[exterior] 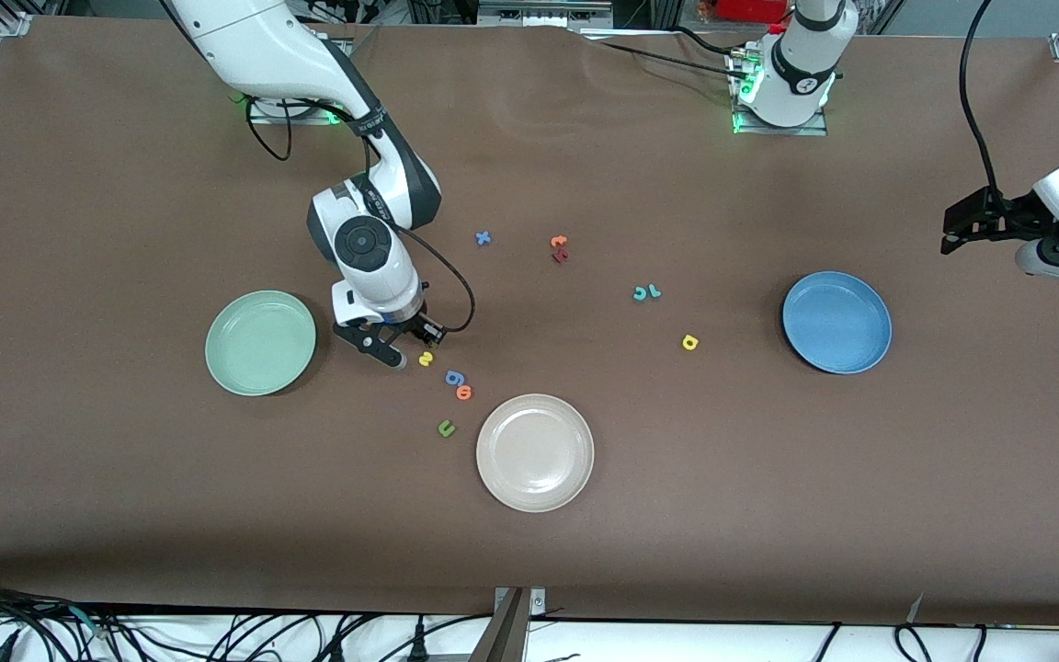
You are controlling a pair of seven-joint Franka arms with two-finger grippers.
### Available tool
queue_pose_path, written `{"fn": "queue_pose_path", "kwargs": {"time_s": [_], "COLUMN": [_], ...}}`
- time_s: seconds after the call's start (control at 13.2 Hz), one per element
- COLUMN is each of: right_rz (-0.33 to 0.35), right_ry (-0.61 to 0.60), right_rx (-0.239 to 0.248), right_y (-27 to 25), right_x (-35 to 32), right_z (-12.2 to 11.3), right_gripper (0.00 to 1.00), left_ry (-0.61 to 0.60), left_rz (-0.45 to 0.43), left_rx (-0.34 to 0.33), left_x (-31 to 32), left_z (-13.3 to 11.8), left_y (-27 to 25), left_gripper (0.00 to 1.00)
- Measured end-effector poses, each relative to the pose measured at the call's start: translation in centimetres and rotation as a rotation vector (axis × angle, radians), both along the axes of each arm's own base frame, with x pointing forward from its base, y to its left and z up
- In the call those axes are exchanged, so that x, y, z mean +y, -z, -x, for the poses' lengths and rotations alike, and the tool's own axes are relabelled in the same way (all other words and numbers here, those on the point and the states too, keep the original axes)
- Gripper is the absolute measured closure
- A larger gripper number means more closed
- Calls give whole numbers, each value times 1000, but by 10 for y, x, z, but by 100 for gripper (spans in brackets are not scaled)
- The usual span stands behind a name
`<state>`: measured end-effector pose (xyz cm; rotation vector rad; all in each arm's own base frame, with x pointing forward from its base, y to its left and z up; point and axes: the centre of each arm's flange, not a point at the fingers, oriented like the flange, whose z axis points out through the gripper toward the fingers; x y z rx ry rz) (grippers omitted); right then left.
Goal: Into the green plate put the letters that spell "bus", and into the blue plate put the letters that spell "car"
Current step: 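Reach the right gripper to the yellow letter beside the green plate, then grasp the yellow letter with the right gripper while the left gripper reaches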
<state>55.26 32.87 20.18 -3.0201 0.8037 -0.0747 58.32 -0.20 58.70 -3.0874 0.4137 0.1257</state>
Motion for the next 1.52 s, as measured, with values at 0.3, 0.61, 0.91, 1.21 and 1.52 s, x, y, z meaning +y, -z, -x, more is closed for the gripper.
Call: {"fn": "queue_pose_path", "kwargs": {"time_s": [0.3,0.61,0.91,1.21,1.52], "right_rz": [-15,-24,-24,-14,90], "right_ry": [26,25,25,15,-120], "right_rx": [-35,-54,-56,-59,11], "right_y": [-2,19,23,19,-25], "right_x": [-4,2,3,1,-41], "right_z": [-11,-21,-22,-25,-45], "right_gripper": [47,48,72,78,78], "left_ry": [15,16,-12,-102,-97], "left_rz": [-2,-3,13,11,-12], "left_rx": [127,180,223,239,213], "left_x": [-10,-11,-14,-58,-143], "left_z": [-19,-24,-19,-17,-19], "left_y": [71,101,148,189,238], "left_gripper": [0,1,1,1,2]}}
